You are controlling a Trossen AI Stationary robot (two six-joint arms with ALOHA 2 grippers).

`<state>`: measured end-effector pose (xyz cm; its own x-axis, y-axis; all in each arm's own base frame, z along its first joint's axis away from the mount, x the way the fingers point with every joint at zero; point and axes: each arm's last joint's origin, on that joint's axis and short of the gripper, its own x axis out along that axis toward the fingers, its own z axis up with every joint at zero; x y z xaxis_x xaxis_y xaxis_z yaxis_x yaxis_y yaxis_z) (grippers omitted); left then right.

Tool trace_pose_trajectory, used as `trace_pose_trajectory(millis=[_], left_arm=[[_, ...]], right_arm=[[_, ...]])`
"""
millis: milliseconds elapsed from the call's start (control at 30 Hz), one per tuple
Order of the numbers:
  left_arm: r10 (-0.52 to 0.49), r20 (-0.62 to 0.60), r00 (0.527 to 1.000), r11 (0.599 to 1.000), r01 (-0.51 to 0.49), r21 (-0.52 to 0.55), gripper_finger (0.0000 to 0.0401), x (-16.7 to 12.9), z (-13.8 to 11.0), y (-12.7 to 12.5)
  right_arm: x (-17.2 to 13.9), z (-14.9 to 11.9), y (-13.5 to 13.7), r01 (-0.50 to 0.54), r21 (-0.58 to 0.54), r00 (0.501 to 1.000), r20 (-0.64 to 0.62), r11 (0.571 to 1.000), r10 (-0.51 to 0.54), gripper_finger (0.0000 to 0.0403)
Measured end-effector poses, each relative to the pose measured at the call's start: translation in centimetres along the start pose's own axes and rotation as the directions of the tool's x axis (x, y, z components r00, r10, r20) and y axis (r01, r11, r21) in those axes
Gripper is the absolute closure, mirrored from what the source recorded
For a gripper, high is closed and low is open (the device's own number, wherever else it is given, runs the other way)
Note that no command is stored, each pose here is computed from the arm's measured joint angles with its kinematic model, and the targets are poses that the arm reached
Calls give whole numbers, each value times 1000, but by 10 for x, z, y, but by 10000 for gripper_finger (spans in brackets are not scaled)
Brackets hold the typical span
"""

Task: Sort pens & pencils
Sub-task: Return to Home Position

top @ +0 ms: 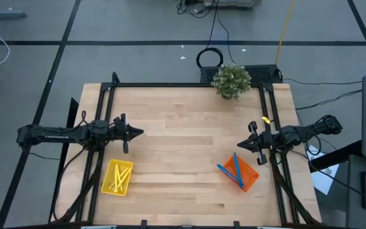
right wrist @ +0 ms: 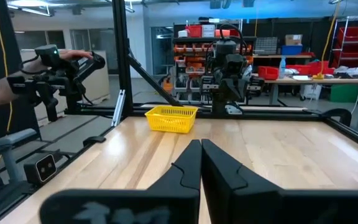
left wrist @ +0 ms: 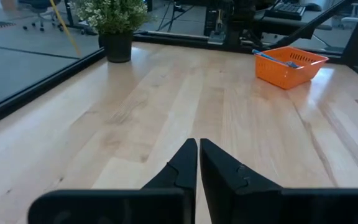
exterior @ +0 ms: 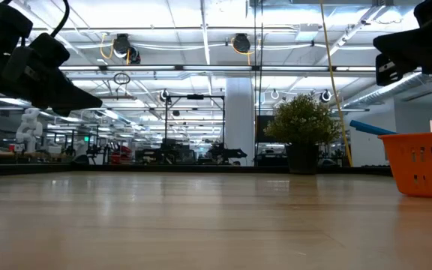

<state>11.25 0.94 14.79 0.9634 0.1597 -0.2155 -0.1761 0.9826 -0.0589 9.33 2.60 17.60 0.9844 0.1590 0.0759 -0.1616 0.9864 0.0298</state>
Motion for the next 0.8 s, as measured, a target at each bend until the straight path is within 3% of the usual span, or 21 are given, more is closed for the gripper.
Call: trace_pose_trajectory(millis=[167, 467, 800], left_arm=[[-24, 48, 999, 1000, 24, -1, 375, -4, 4, -2], [-83, 257, 963, 996, 89, -11, 375, -21, 18, -6], [-130, 241, 962, 991, 135, -3, 375, -22, 17, -10]], right_arm=[[0, 0, 0, 0, 1, 1000, 4, 1000, 0, 403], [-1, 2, 0, -1, 3, 1000, 19, 1000, 1, 403], [0, -4, -11, 105, -4, 994, -22, 994, -105, 403]])
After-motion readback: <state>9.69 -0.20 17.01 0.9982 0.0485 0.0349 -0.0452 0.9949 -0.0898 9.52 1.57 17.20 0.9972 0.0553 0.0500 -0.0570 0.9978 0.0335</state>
